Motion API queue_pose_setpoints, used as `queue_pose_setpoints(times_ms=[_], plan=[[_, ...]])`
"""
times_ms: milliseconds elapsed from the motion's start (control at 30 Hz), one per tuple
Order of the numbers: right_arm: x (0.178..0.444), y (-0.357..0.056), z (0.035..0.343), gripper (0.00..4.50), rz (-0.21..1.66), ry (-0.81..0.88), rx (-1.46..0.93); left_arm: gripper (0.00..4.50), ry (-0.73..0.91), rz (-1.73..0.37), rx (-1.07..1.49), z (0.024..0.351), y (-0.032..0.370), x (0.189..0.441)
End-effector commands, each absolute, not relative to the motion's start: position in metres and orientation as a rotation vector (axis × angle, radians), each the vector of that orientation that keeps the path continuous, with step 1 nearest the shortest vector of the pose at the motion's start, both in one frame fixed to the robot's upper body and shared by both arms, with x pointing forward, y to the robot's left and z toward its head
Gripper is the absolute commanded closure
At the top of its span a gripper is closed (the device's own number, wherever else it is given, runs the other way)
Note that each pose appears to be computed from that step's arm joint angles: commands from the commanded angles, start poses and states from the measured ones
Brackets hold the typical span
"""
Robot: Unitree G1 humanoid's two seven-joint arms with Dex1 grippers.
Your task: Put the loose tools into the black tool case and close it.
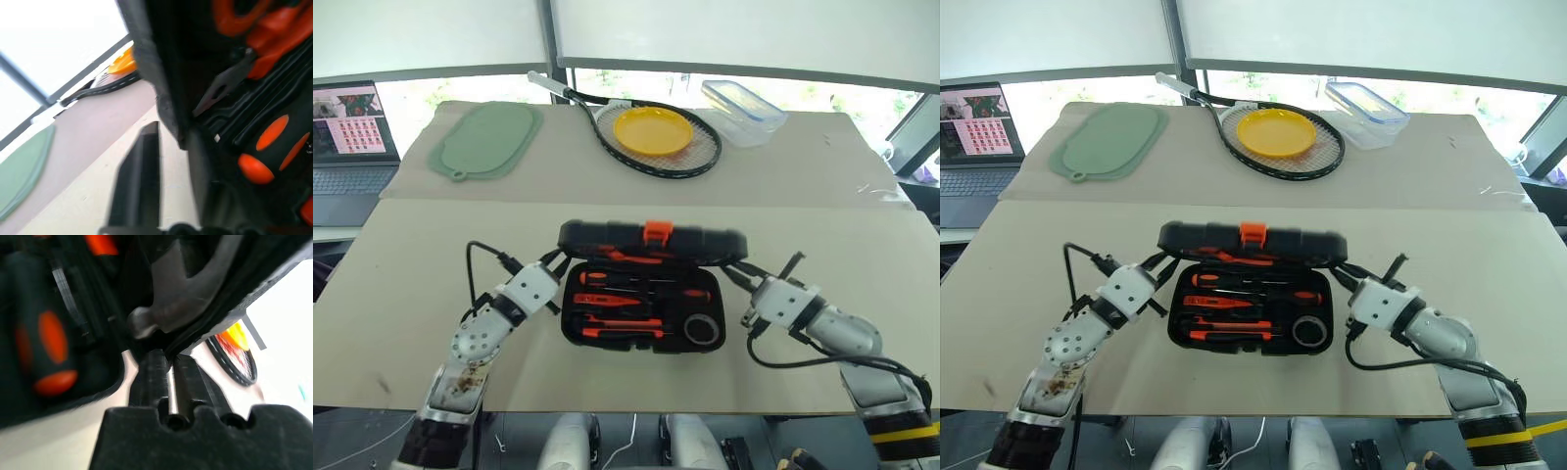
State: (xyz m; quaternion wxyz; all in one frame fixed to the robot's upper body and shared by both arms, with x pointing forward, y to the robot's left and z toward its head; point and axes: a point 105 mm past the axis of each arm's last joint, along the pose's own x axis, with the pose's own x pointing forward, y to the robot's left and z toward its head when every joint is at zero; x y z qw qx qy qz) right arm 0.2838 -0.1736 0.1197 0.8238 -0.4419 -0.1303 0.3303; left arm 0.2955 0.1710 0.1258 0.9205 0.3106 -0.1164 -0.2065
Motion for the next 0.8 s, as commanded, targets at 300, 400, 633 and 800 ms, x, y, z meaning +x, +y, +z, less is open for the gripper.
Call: queue_pose_setpoints(times_ms=[300, 400, 633, 800], plan=[[0.205, -0.213, 0.122, 1.72, 0.983, 0.186, -0.678, 0.94, 0.343, -0.636, 0.310, 0.124, 0.236, 0.201], [0.190, -0.200, 0.116, 1.97, 1.109, 0.252, -0.596, 0.90, 0.445, -0.718, 0.351, 0.121, 0.251, 0.206], [0.186, -0.167, 0.110, 4.11, 1.278, 0.248, -0.551, 2.61, 0.380, -0.798, 0.516, 0.122, 0.256, 0.284], [0.201, -0.146, 0.110, 4.50, 1.298, 0.192, -0.520, 4.19, 0.311, -0.859, 0.607, 0.113, 0.228, 0.329]])
